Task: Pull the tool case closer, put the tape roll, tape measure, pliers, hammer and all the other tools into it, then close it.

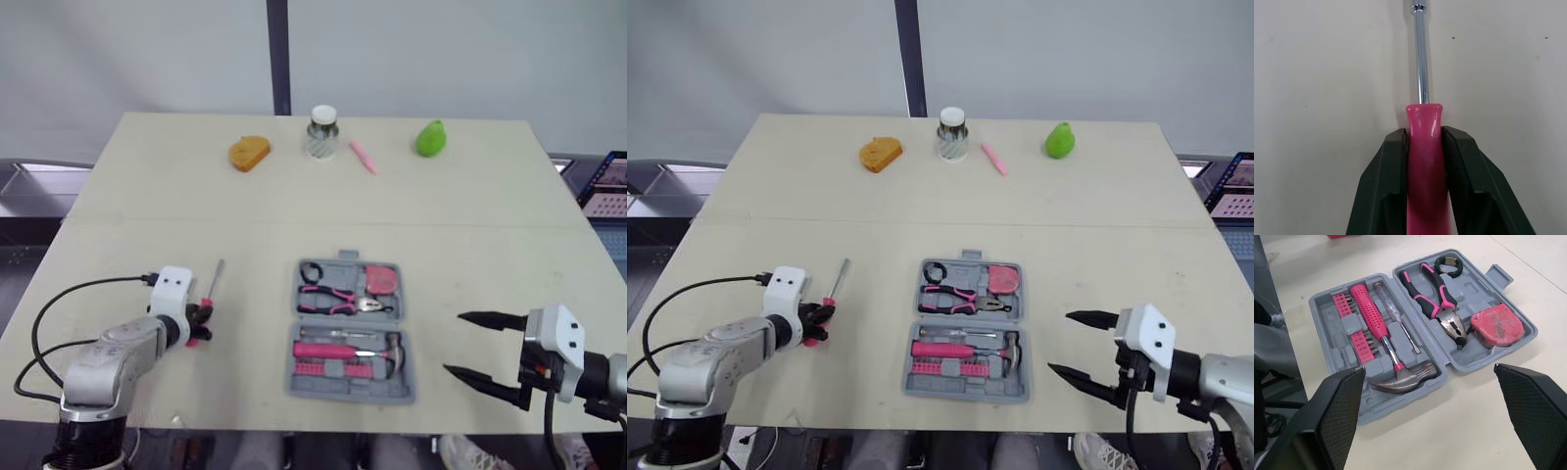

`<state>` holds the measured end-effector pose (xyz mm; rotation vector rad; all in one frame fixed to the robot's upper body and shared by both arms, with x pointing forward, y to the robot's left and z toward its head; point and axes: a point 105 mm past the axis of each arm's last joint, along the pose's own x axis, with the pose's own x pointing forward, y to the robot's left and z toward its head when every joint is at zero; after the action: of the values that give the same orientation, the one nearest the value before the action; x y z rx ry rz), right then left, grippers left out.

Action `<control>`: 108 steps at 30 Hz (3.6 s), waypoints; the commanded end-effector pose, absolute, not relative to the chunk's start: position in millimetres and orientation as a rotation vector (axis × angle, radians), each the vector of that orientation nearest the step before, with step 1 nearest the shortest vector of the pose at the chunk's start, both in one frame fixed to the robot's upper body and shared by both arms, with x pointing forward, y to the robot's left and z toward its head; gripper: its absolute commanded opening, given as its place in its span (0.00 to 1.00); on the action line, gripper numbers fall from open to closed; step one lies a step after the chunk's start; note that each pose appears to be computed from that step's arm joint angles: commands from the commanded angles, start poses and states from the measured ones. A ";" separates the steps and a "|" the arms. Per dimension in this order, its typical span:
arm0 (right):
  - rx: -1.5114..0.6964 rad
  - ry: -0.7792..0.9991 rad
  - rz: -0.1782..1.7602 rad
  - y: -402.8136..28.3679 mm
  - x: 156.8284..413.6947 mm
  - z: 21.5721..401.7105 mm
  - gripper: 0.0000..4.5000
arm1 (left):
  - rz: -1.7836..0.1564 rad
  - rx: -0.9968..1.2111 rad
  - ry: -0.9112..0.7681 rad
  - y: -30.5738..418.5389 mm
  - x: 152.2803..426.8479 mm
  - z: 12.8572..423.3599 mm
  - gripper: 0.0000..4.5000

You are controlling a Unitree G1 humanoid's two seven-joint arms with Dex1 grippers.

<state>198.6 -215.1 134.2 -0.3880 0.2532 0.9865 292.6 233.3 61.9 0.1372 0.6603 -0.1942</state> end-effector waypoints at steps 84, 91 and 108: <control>-0.407 0.349 1.161 -216.9 178.1 123.0 1.00 | -1.426 0.888 0.767 15.9 200.5 91.9 0.13; -0.407 0.352 1.146 -217.8 175.1 123.8 1.00 | -1.420 0.924 0.769 14.6 204.0 87.5 0.13; -0.404 0.356 1.127 -217.8 172.0 125.6 1.00 | -1.427 0.941 0.748 4.7 213.3 79.3 0.13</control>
<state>172.3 -220.4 118.6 -0.3941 0.3868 1.1319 213.0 10.1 75.7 0.9235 0.7839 -1.4124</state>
